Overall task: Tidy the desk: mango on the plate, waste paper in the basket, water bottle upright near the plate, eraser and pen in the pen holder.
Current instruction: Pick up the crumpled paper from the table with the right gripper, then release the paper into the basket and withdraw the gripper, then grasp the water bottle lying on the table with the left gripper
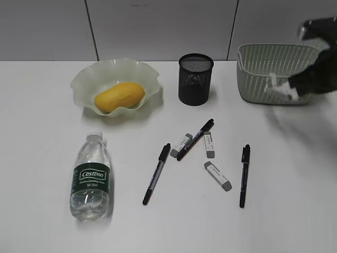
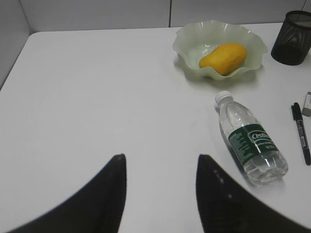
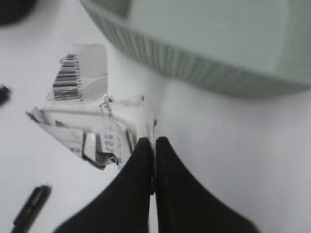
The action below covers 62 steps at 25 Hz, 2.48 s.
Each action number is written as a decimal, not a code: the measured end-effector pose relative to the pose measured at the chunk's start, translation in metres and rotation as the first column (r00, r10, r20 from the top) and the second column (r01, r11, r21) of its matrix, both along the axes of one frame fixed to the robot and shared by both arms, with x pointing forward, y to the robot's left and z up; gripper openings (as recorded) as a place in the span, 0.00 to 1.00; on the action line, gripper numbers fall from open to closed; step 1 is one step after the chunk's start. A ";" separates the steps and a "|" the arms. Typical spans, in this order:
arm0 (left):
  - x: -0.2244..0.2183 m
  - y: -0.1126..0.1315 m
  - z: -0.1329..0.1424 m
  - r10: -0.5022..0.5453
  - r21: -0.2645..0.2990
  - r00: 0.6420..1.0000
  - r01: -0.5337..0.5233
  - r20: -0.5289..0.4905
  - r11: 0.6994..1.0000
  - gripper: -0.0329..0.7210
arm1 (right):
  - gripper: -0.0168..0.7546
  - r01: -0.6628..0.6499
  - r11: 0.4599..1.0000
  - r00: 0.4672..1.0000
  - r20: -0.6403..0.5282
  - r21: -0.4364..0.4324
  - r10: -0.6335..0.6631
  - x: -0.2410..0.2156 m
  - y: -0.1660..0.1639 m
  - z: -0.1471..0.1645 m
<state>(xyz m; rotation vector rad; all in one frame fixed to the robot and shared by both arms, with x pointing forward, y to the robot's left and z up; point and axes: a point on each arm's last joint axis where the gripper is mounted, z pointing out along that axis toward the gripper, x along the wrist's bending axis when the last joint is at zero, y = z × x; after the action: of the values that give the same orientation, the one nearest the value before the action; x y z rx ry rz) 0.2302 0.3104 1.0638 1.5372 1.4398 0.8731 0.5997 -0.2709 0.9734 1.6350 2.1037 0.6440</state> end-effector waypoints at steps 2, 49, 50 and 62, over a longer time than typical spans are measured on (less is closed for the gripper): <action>0.000 0.000 0.000 0.000 0.000 1.000 0.000 0.000 1.000 0.50 | 0.04 0.007 1.000 0.989 0.145 0.011 -0.009 -0.006 0.001 0.039; 0.001 -0.003 0.001 -0.021 -0.026 1.000 0.020 -0.011 0.999 0.36 | 0.58 0.139 0.989 0.849 0.508 0.048 -0.144 -0.367 -0.029 0.085; 0.004 -0.005 0.003 -0.030 -0.033 0.999 0.030 -0.013 0.999 0.37 | 0.58 0.136 0.989 0.851 0.505 0.053 -0.144 -0.367 -0.028 0.085; 0.150 -0.066 0.004 -0.281 -0.257 0.903 0.202 -0.324 0.945 0.71 | 0.58 0.151 0.986 0.852 0.497 0.075 -0.168 -0.367 -0.029 0.084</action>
<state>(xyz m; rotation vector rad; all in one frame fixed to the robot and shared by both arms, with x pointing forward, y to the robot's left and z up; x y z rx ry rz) 0.3805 0.2446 1.0681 1.7178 1.4939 0.2805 0.2329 -0.2995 1.0575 1.4402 1.5706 0.9352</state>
